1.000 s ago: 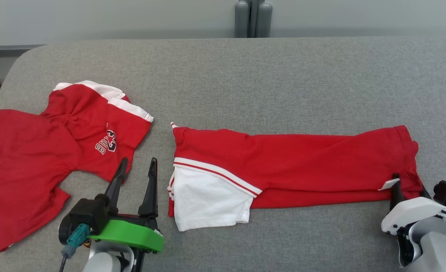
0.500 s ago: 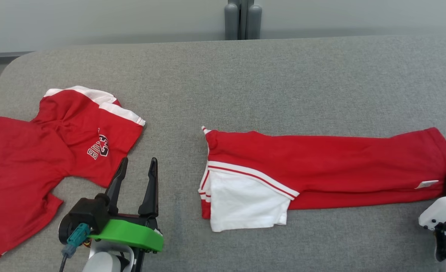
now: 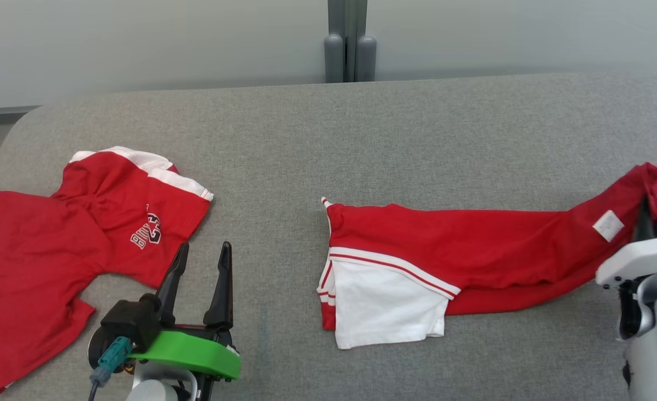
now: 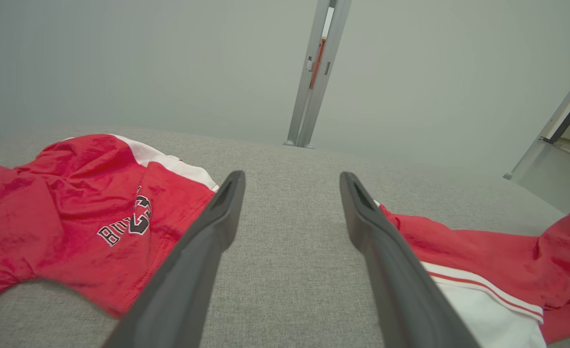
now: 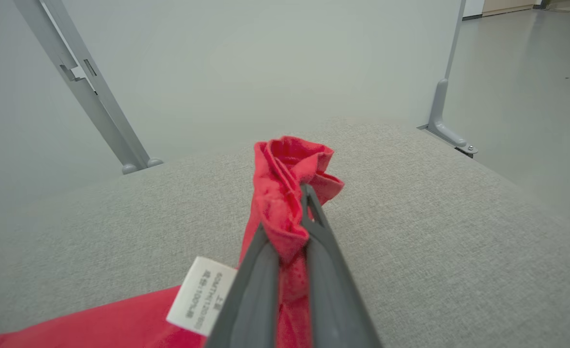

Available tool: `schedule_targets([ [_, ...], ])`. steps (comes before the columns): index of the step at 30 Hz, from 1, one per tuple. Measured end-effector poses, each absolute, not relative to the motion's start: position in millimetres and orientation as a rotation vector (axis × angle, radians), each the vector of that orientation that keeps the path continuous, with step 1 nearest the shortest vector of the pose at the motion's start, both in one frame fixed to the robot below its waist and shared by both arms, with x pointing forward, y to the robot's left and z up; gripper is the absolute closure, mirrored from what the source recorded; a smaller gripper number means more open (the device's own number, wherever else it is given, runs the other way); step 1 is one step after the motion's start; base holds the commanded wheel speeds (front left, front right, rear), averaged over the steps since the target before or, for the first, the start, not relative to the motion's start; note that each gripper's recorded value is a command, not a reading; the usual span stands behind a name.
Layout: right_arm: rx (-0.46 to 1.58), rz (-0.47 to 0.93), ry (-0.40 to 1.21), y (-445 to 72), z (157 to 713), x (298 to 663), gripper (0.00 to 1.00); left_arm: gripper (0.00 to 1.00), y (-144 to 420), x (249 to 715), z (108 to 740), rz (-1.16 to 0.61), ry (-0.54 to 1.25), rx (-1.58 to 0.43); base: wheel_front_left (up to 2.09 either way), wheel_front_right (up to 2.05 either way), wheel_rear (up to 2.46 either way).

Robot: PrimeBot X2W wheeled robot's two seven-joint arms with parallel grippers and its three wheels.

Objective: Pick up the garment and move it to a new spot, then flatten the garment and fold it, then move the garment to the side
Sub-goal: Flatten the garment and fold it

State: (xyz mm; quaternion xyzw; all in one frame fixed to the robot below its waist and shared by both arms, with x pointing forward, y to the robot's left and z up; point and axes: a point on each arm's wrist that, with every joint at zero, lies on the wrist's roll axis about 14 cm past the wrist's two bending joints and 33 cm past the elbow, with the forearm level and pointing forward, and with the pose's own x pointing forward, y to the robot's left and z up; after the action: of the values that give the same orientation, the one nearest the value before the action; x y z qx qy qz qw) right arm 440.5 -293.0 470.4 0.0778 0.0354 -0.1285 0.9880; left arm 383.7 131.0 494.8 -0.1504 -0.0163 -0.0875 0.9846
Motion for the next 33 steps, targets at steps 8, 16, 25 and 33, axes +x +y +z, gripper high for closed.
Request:
schedule_targets([
  [8, 0.227, 0.015, -0.03, -188.4, 512.9, 458.7, 1.0, 0.0, 136.1, 372.9, 500.3, -0.159, -0.05, -0.327, 0.0, 0.0, 0.0],
  [16, 0.29, 0.325, 0.05, -77.0, 504.1, 435.3, 1.0, 0.0, 150.7, 360.3, 496.6, -0.111, -0.045, -0.33, 0.0, 0.0, 0.0],
  [25, 0.373, 0.499, 0.123, -11.8, 488.9, 413.2, 1.0, 0.0, 167.9, 347.8, 495.0, -0.055, -0.048, -0.328, 0.0, 0.0, 0.0],
  [33, 0.339, 0.592, 0.213, 21.5, 462.7, 399.8, 1.0, 0.0, 185.9, 335.1, 491.6, 0.007, -0.047, -0.324, 0.0, 0.0, 0.0],
])
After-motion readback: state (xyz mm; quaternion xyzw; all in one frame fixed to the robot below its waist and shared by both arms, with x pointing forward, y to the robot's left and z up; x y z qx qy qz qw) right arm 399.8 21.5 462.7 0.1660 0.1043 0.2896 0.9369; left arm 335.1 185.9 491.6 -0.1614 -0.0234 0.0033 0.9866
